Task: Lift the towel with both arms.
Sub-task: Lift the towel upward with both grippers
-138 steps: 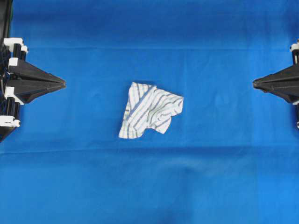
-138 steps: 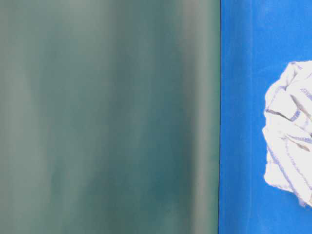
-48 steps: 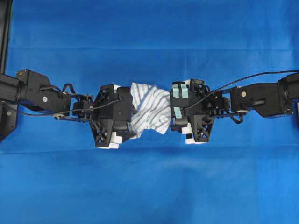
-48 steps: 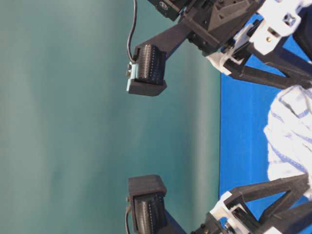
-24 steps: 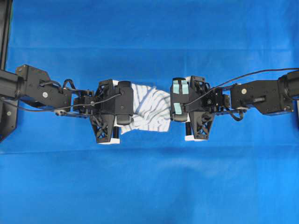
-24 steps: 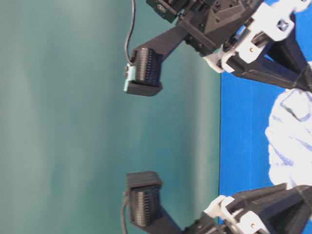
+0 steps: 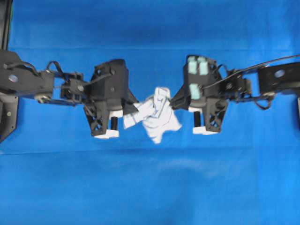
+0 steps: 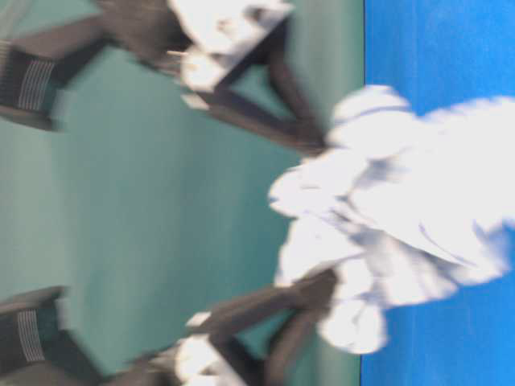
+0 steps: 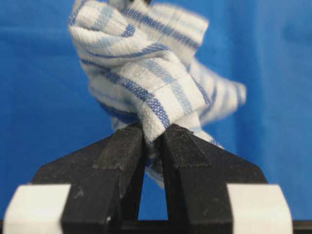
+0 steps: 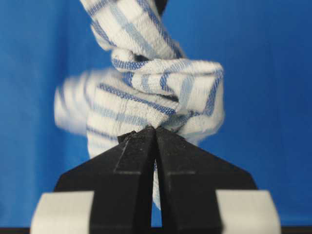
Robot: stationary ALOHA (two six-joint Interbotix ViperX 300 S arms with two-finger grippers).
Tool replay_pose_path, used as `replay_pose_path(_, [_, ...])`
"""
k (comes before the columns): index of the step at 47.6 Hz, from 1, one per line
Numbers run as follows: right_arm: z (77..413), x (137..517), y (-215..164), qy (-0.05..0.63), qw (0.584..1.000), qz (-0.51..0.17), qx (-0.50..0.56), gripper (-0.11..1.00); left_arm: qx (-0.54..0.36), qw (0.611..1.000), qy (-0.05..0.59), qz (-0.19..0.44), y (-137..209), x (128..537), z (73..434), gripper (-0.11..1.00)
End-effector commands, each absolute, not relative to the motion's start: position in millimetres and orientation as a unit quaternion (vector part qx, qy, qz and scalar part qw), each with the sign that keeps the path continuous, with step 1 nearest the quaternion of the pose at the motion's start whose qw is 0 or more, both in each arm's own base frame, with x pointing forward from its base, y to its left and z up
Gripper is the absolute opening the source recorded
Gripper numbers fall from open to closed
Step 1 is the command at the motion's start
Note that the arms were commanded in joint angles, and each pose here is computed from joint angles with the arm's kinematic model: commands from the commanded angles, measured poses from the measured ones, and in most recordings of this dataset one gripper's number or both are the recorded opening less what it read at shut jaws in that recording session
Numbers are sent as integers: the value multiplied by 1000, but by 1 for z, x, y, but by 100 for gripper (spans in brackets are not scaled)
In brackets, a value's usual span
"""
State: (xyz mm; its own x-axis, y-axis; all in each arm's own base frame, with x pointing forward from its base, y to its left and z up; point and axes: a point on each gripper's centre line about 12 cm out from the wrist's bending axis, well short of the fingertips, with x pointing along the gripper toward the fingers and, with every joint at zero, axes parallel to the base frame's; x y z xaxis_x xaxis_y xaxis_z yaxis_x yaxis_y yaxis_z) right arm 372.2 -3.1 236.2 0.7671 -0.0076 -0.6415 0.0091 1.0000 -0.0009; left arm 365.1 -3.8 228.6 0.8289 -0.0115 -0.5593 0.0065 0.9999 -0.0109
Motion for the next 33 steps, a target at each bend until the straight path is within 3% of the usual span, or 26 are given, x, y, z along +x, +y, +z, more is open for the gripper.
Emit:
replay_pose_path(1, [283,369,-4,306,952,-6,1,0,-6,966,258,-3,-1,362,275,6])
replay_pose_path(15, [376,350,-5,256,967,-9,-6,0,-2,979,206,-6,-2,337,370,6])
replay_pose_path(33, [438,338,-6,230,973,-13,-10,0,0,987,158,-8,-2,313,434,6])
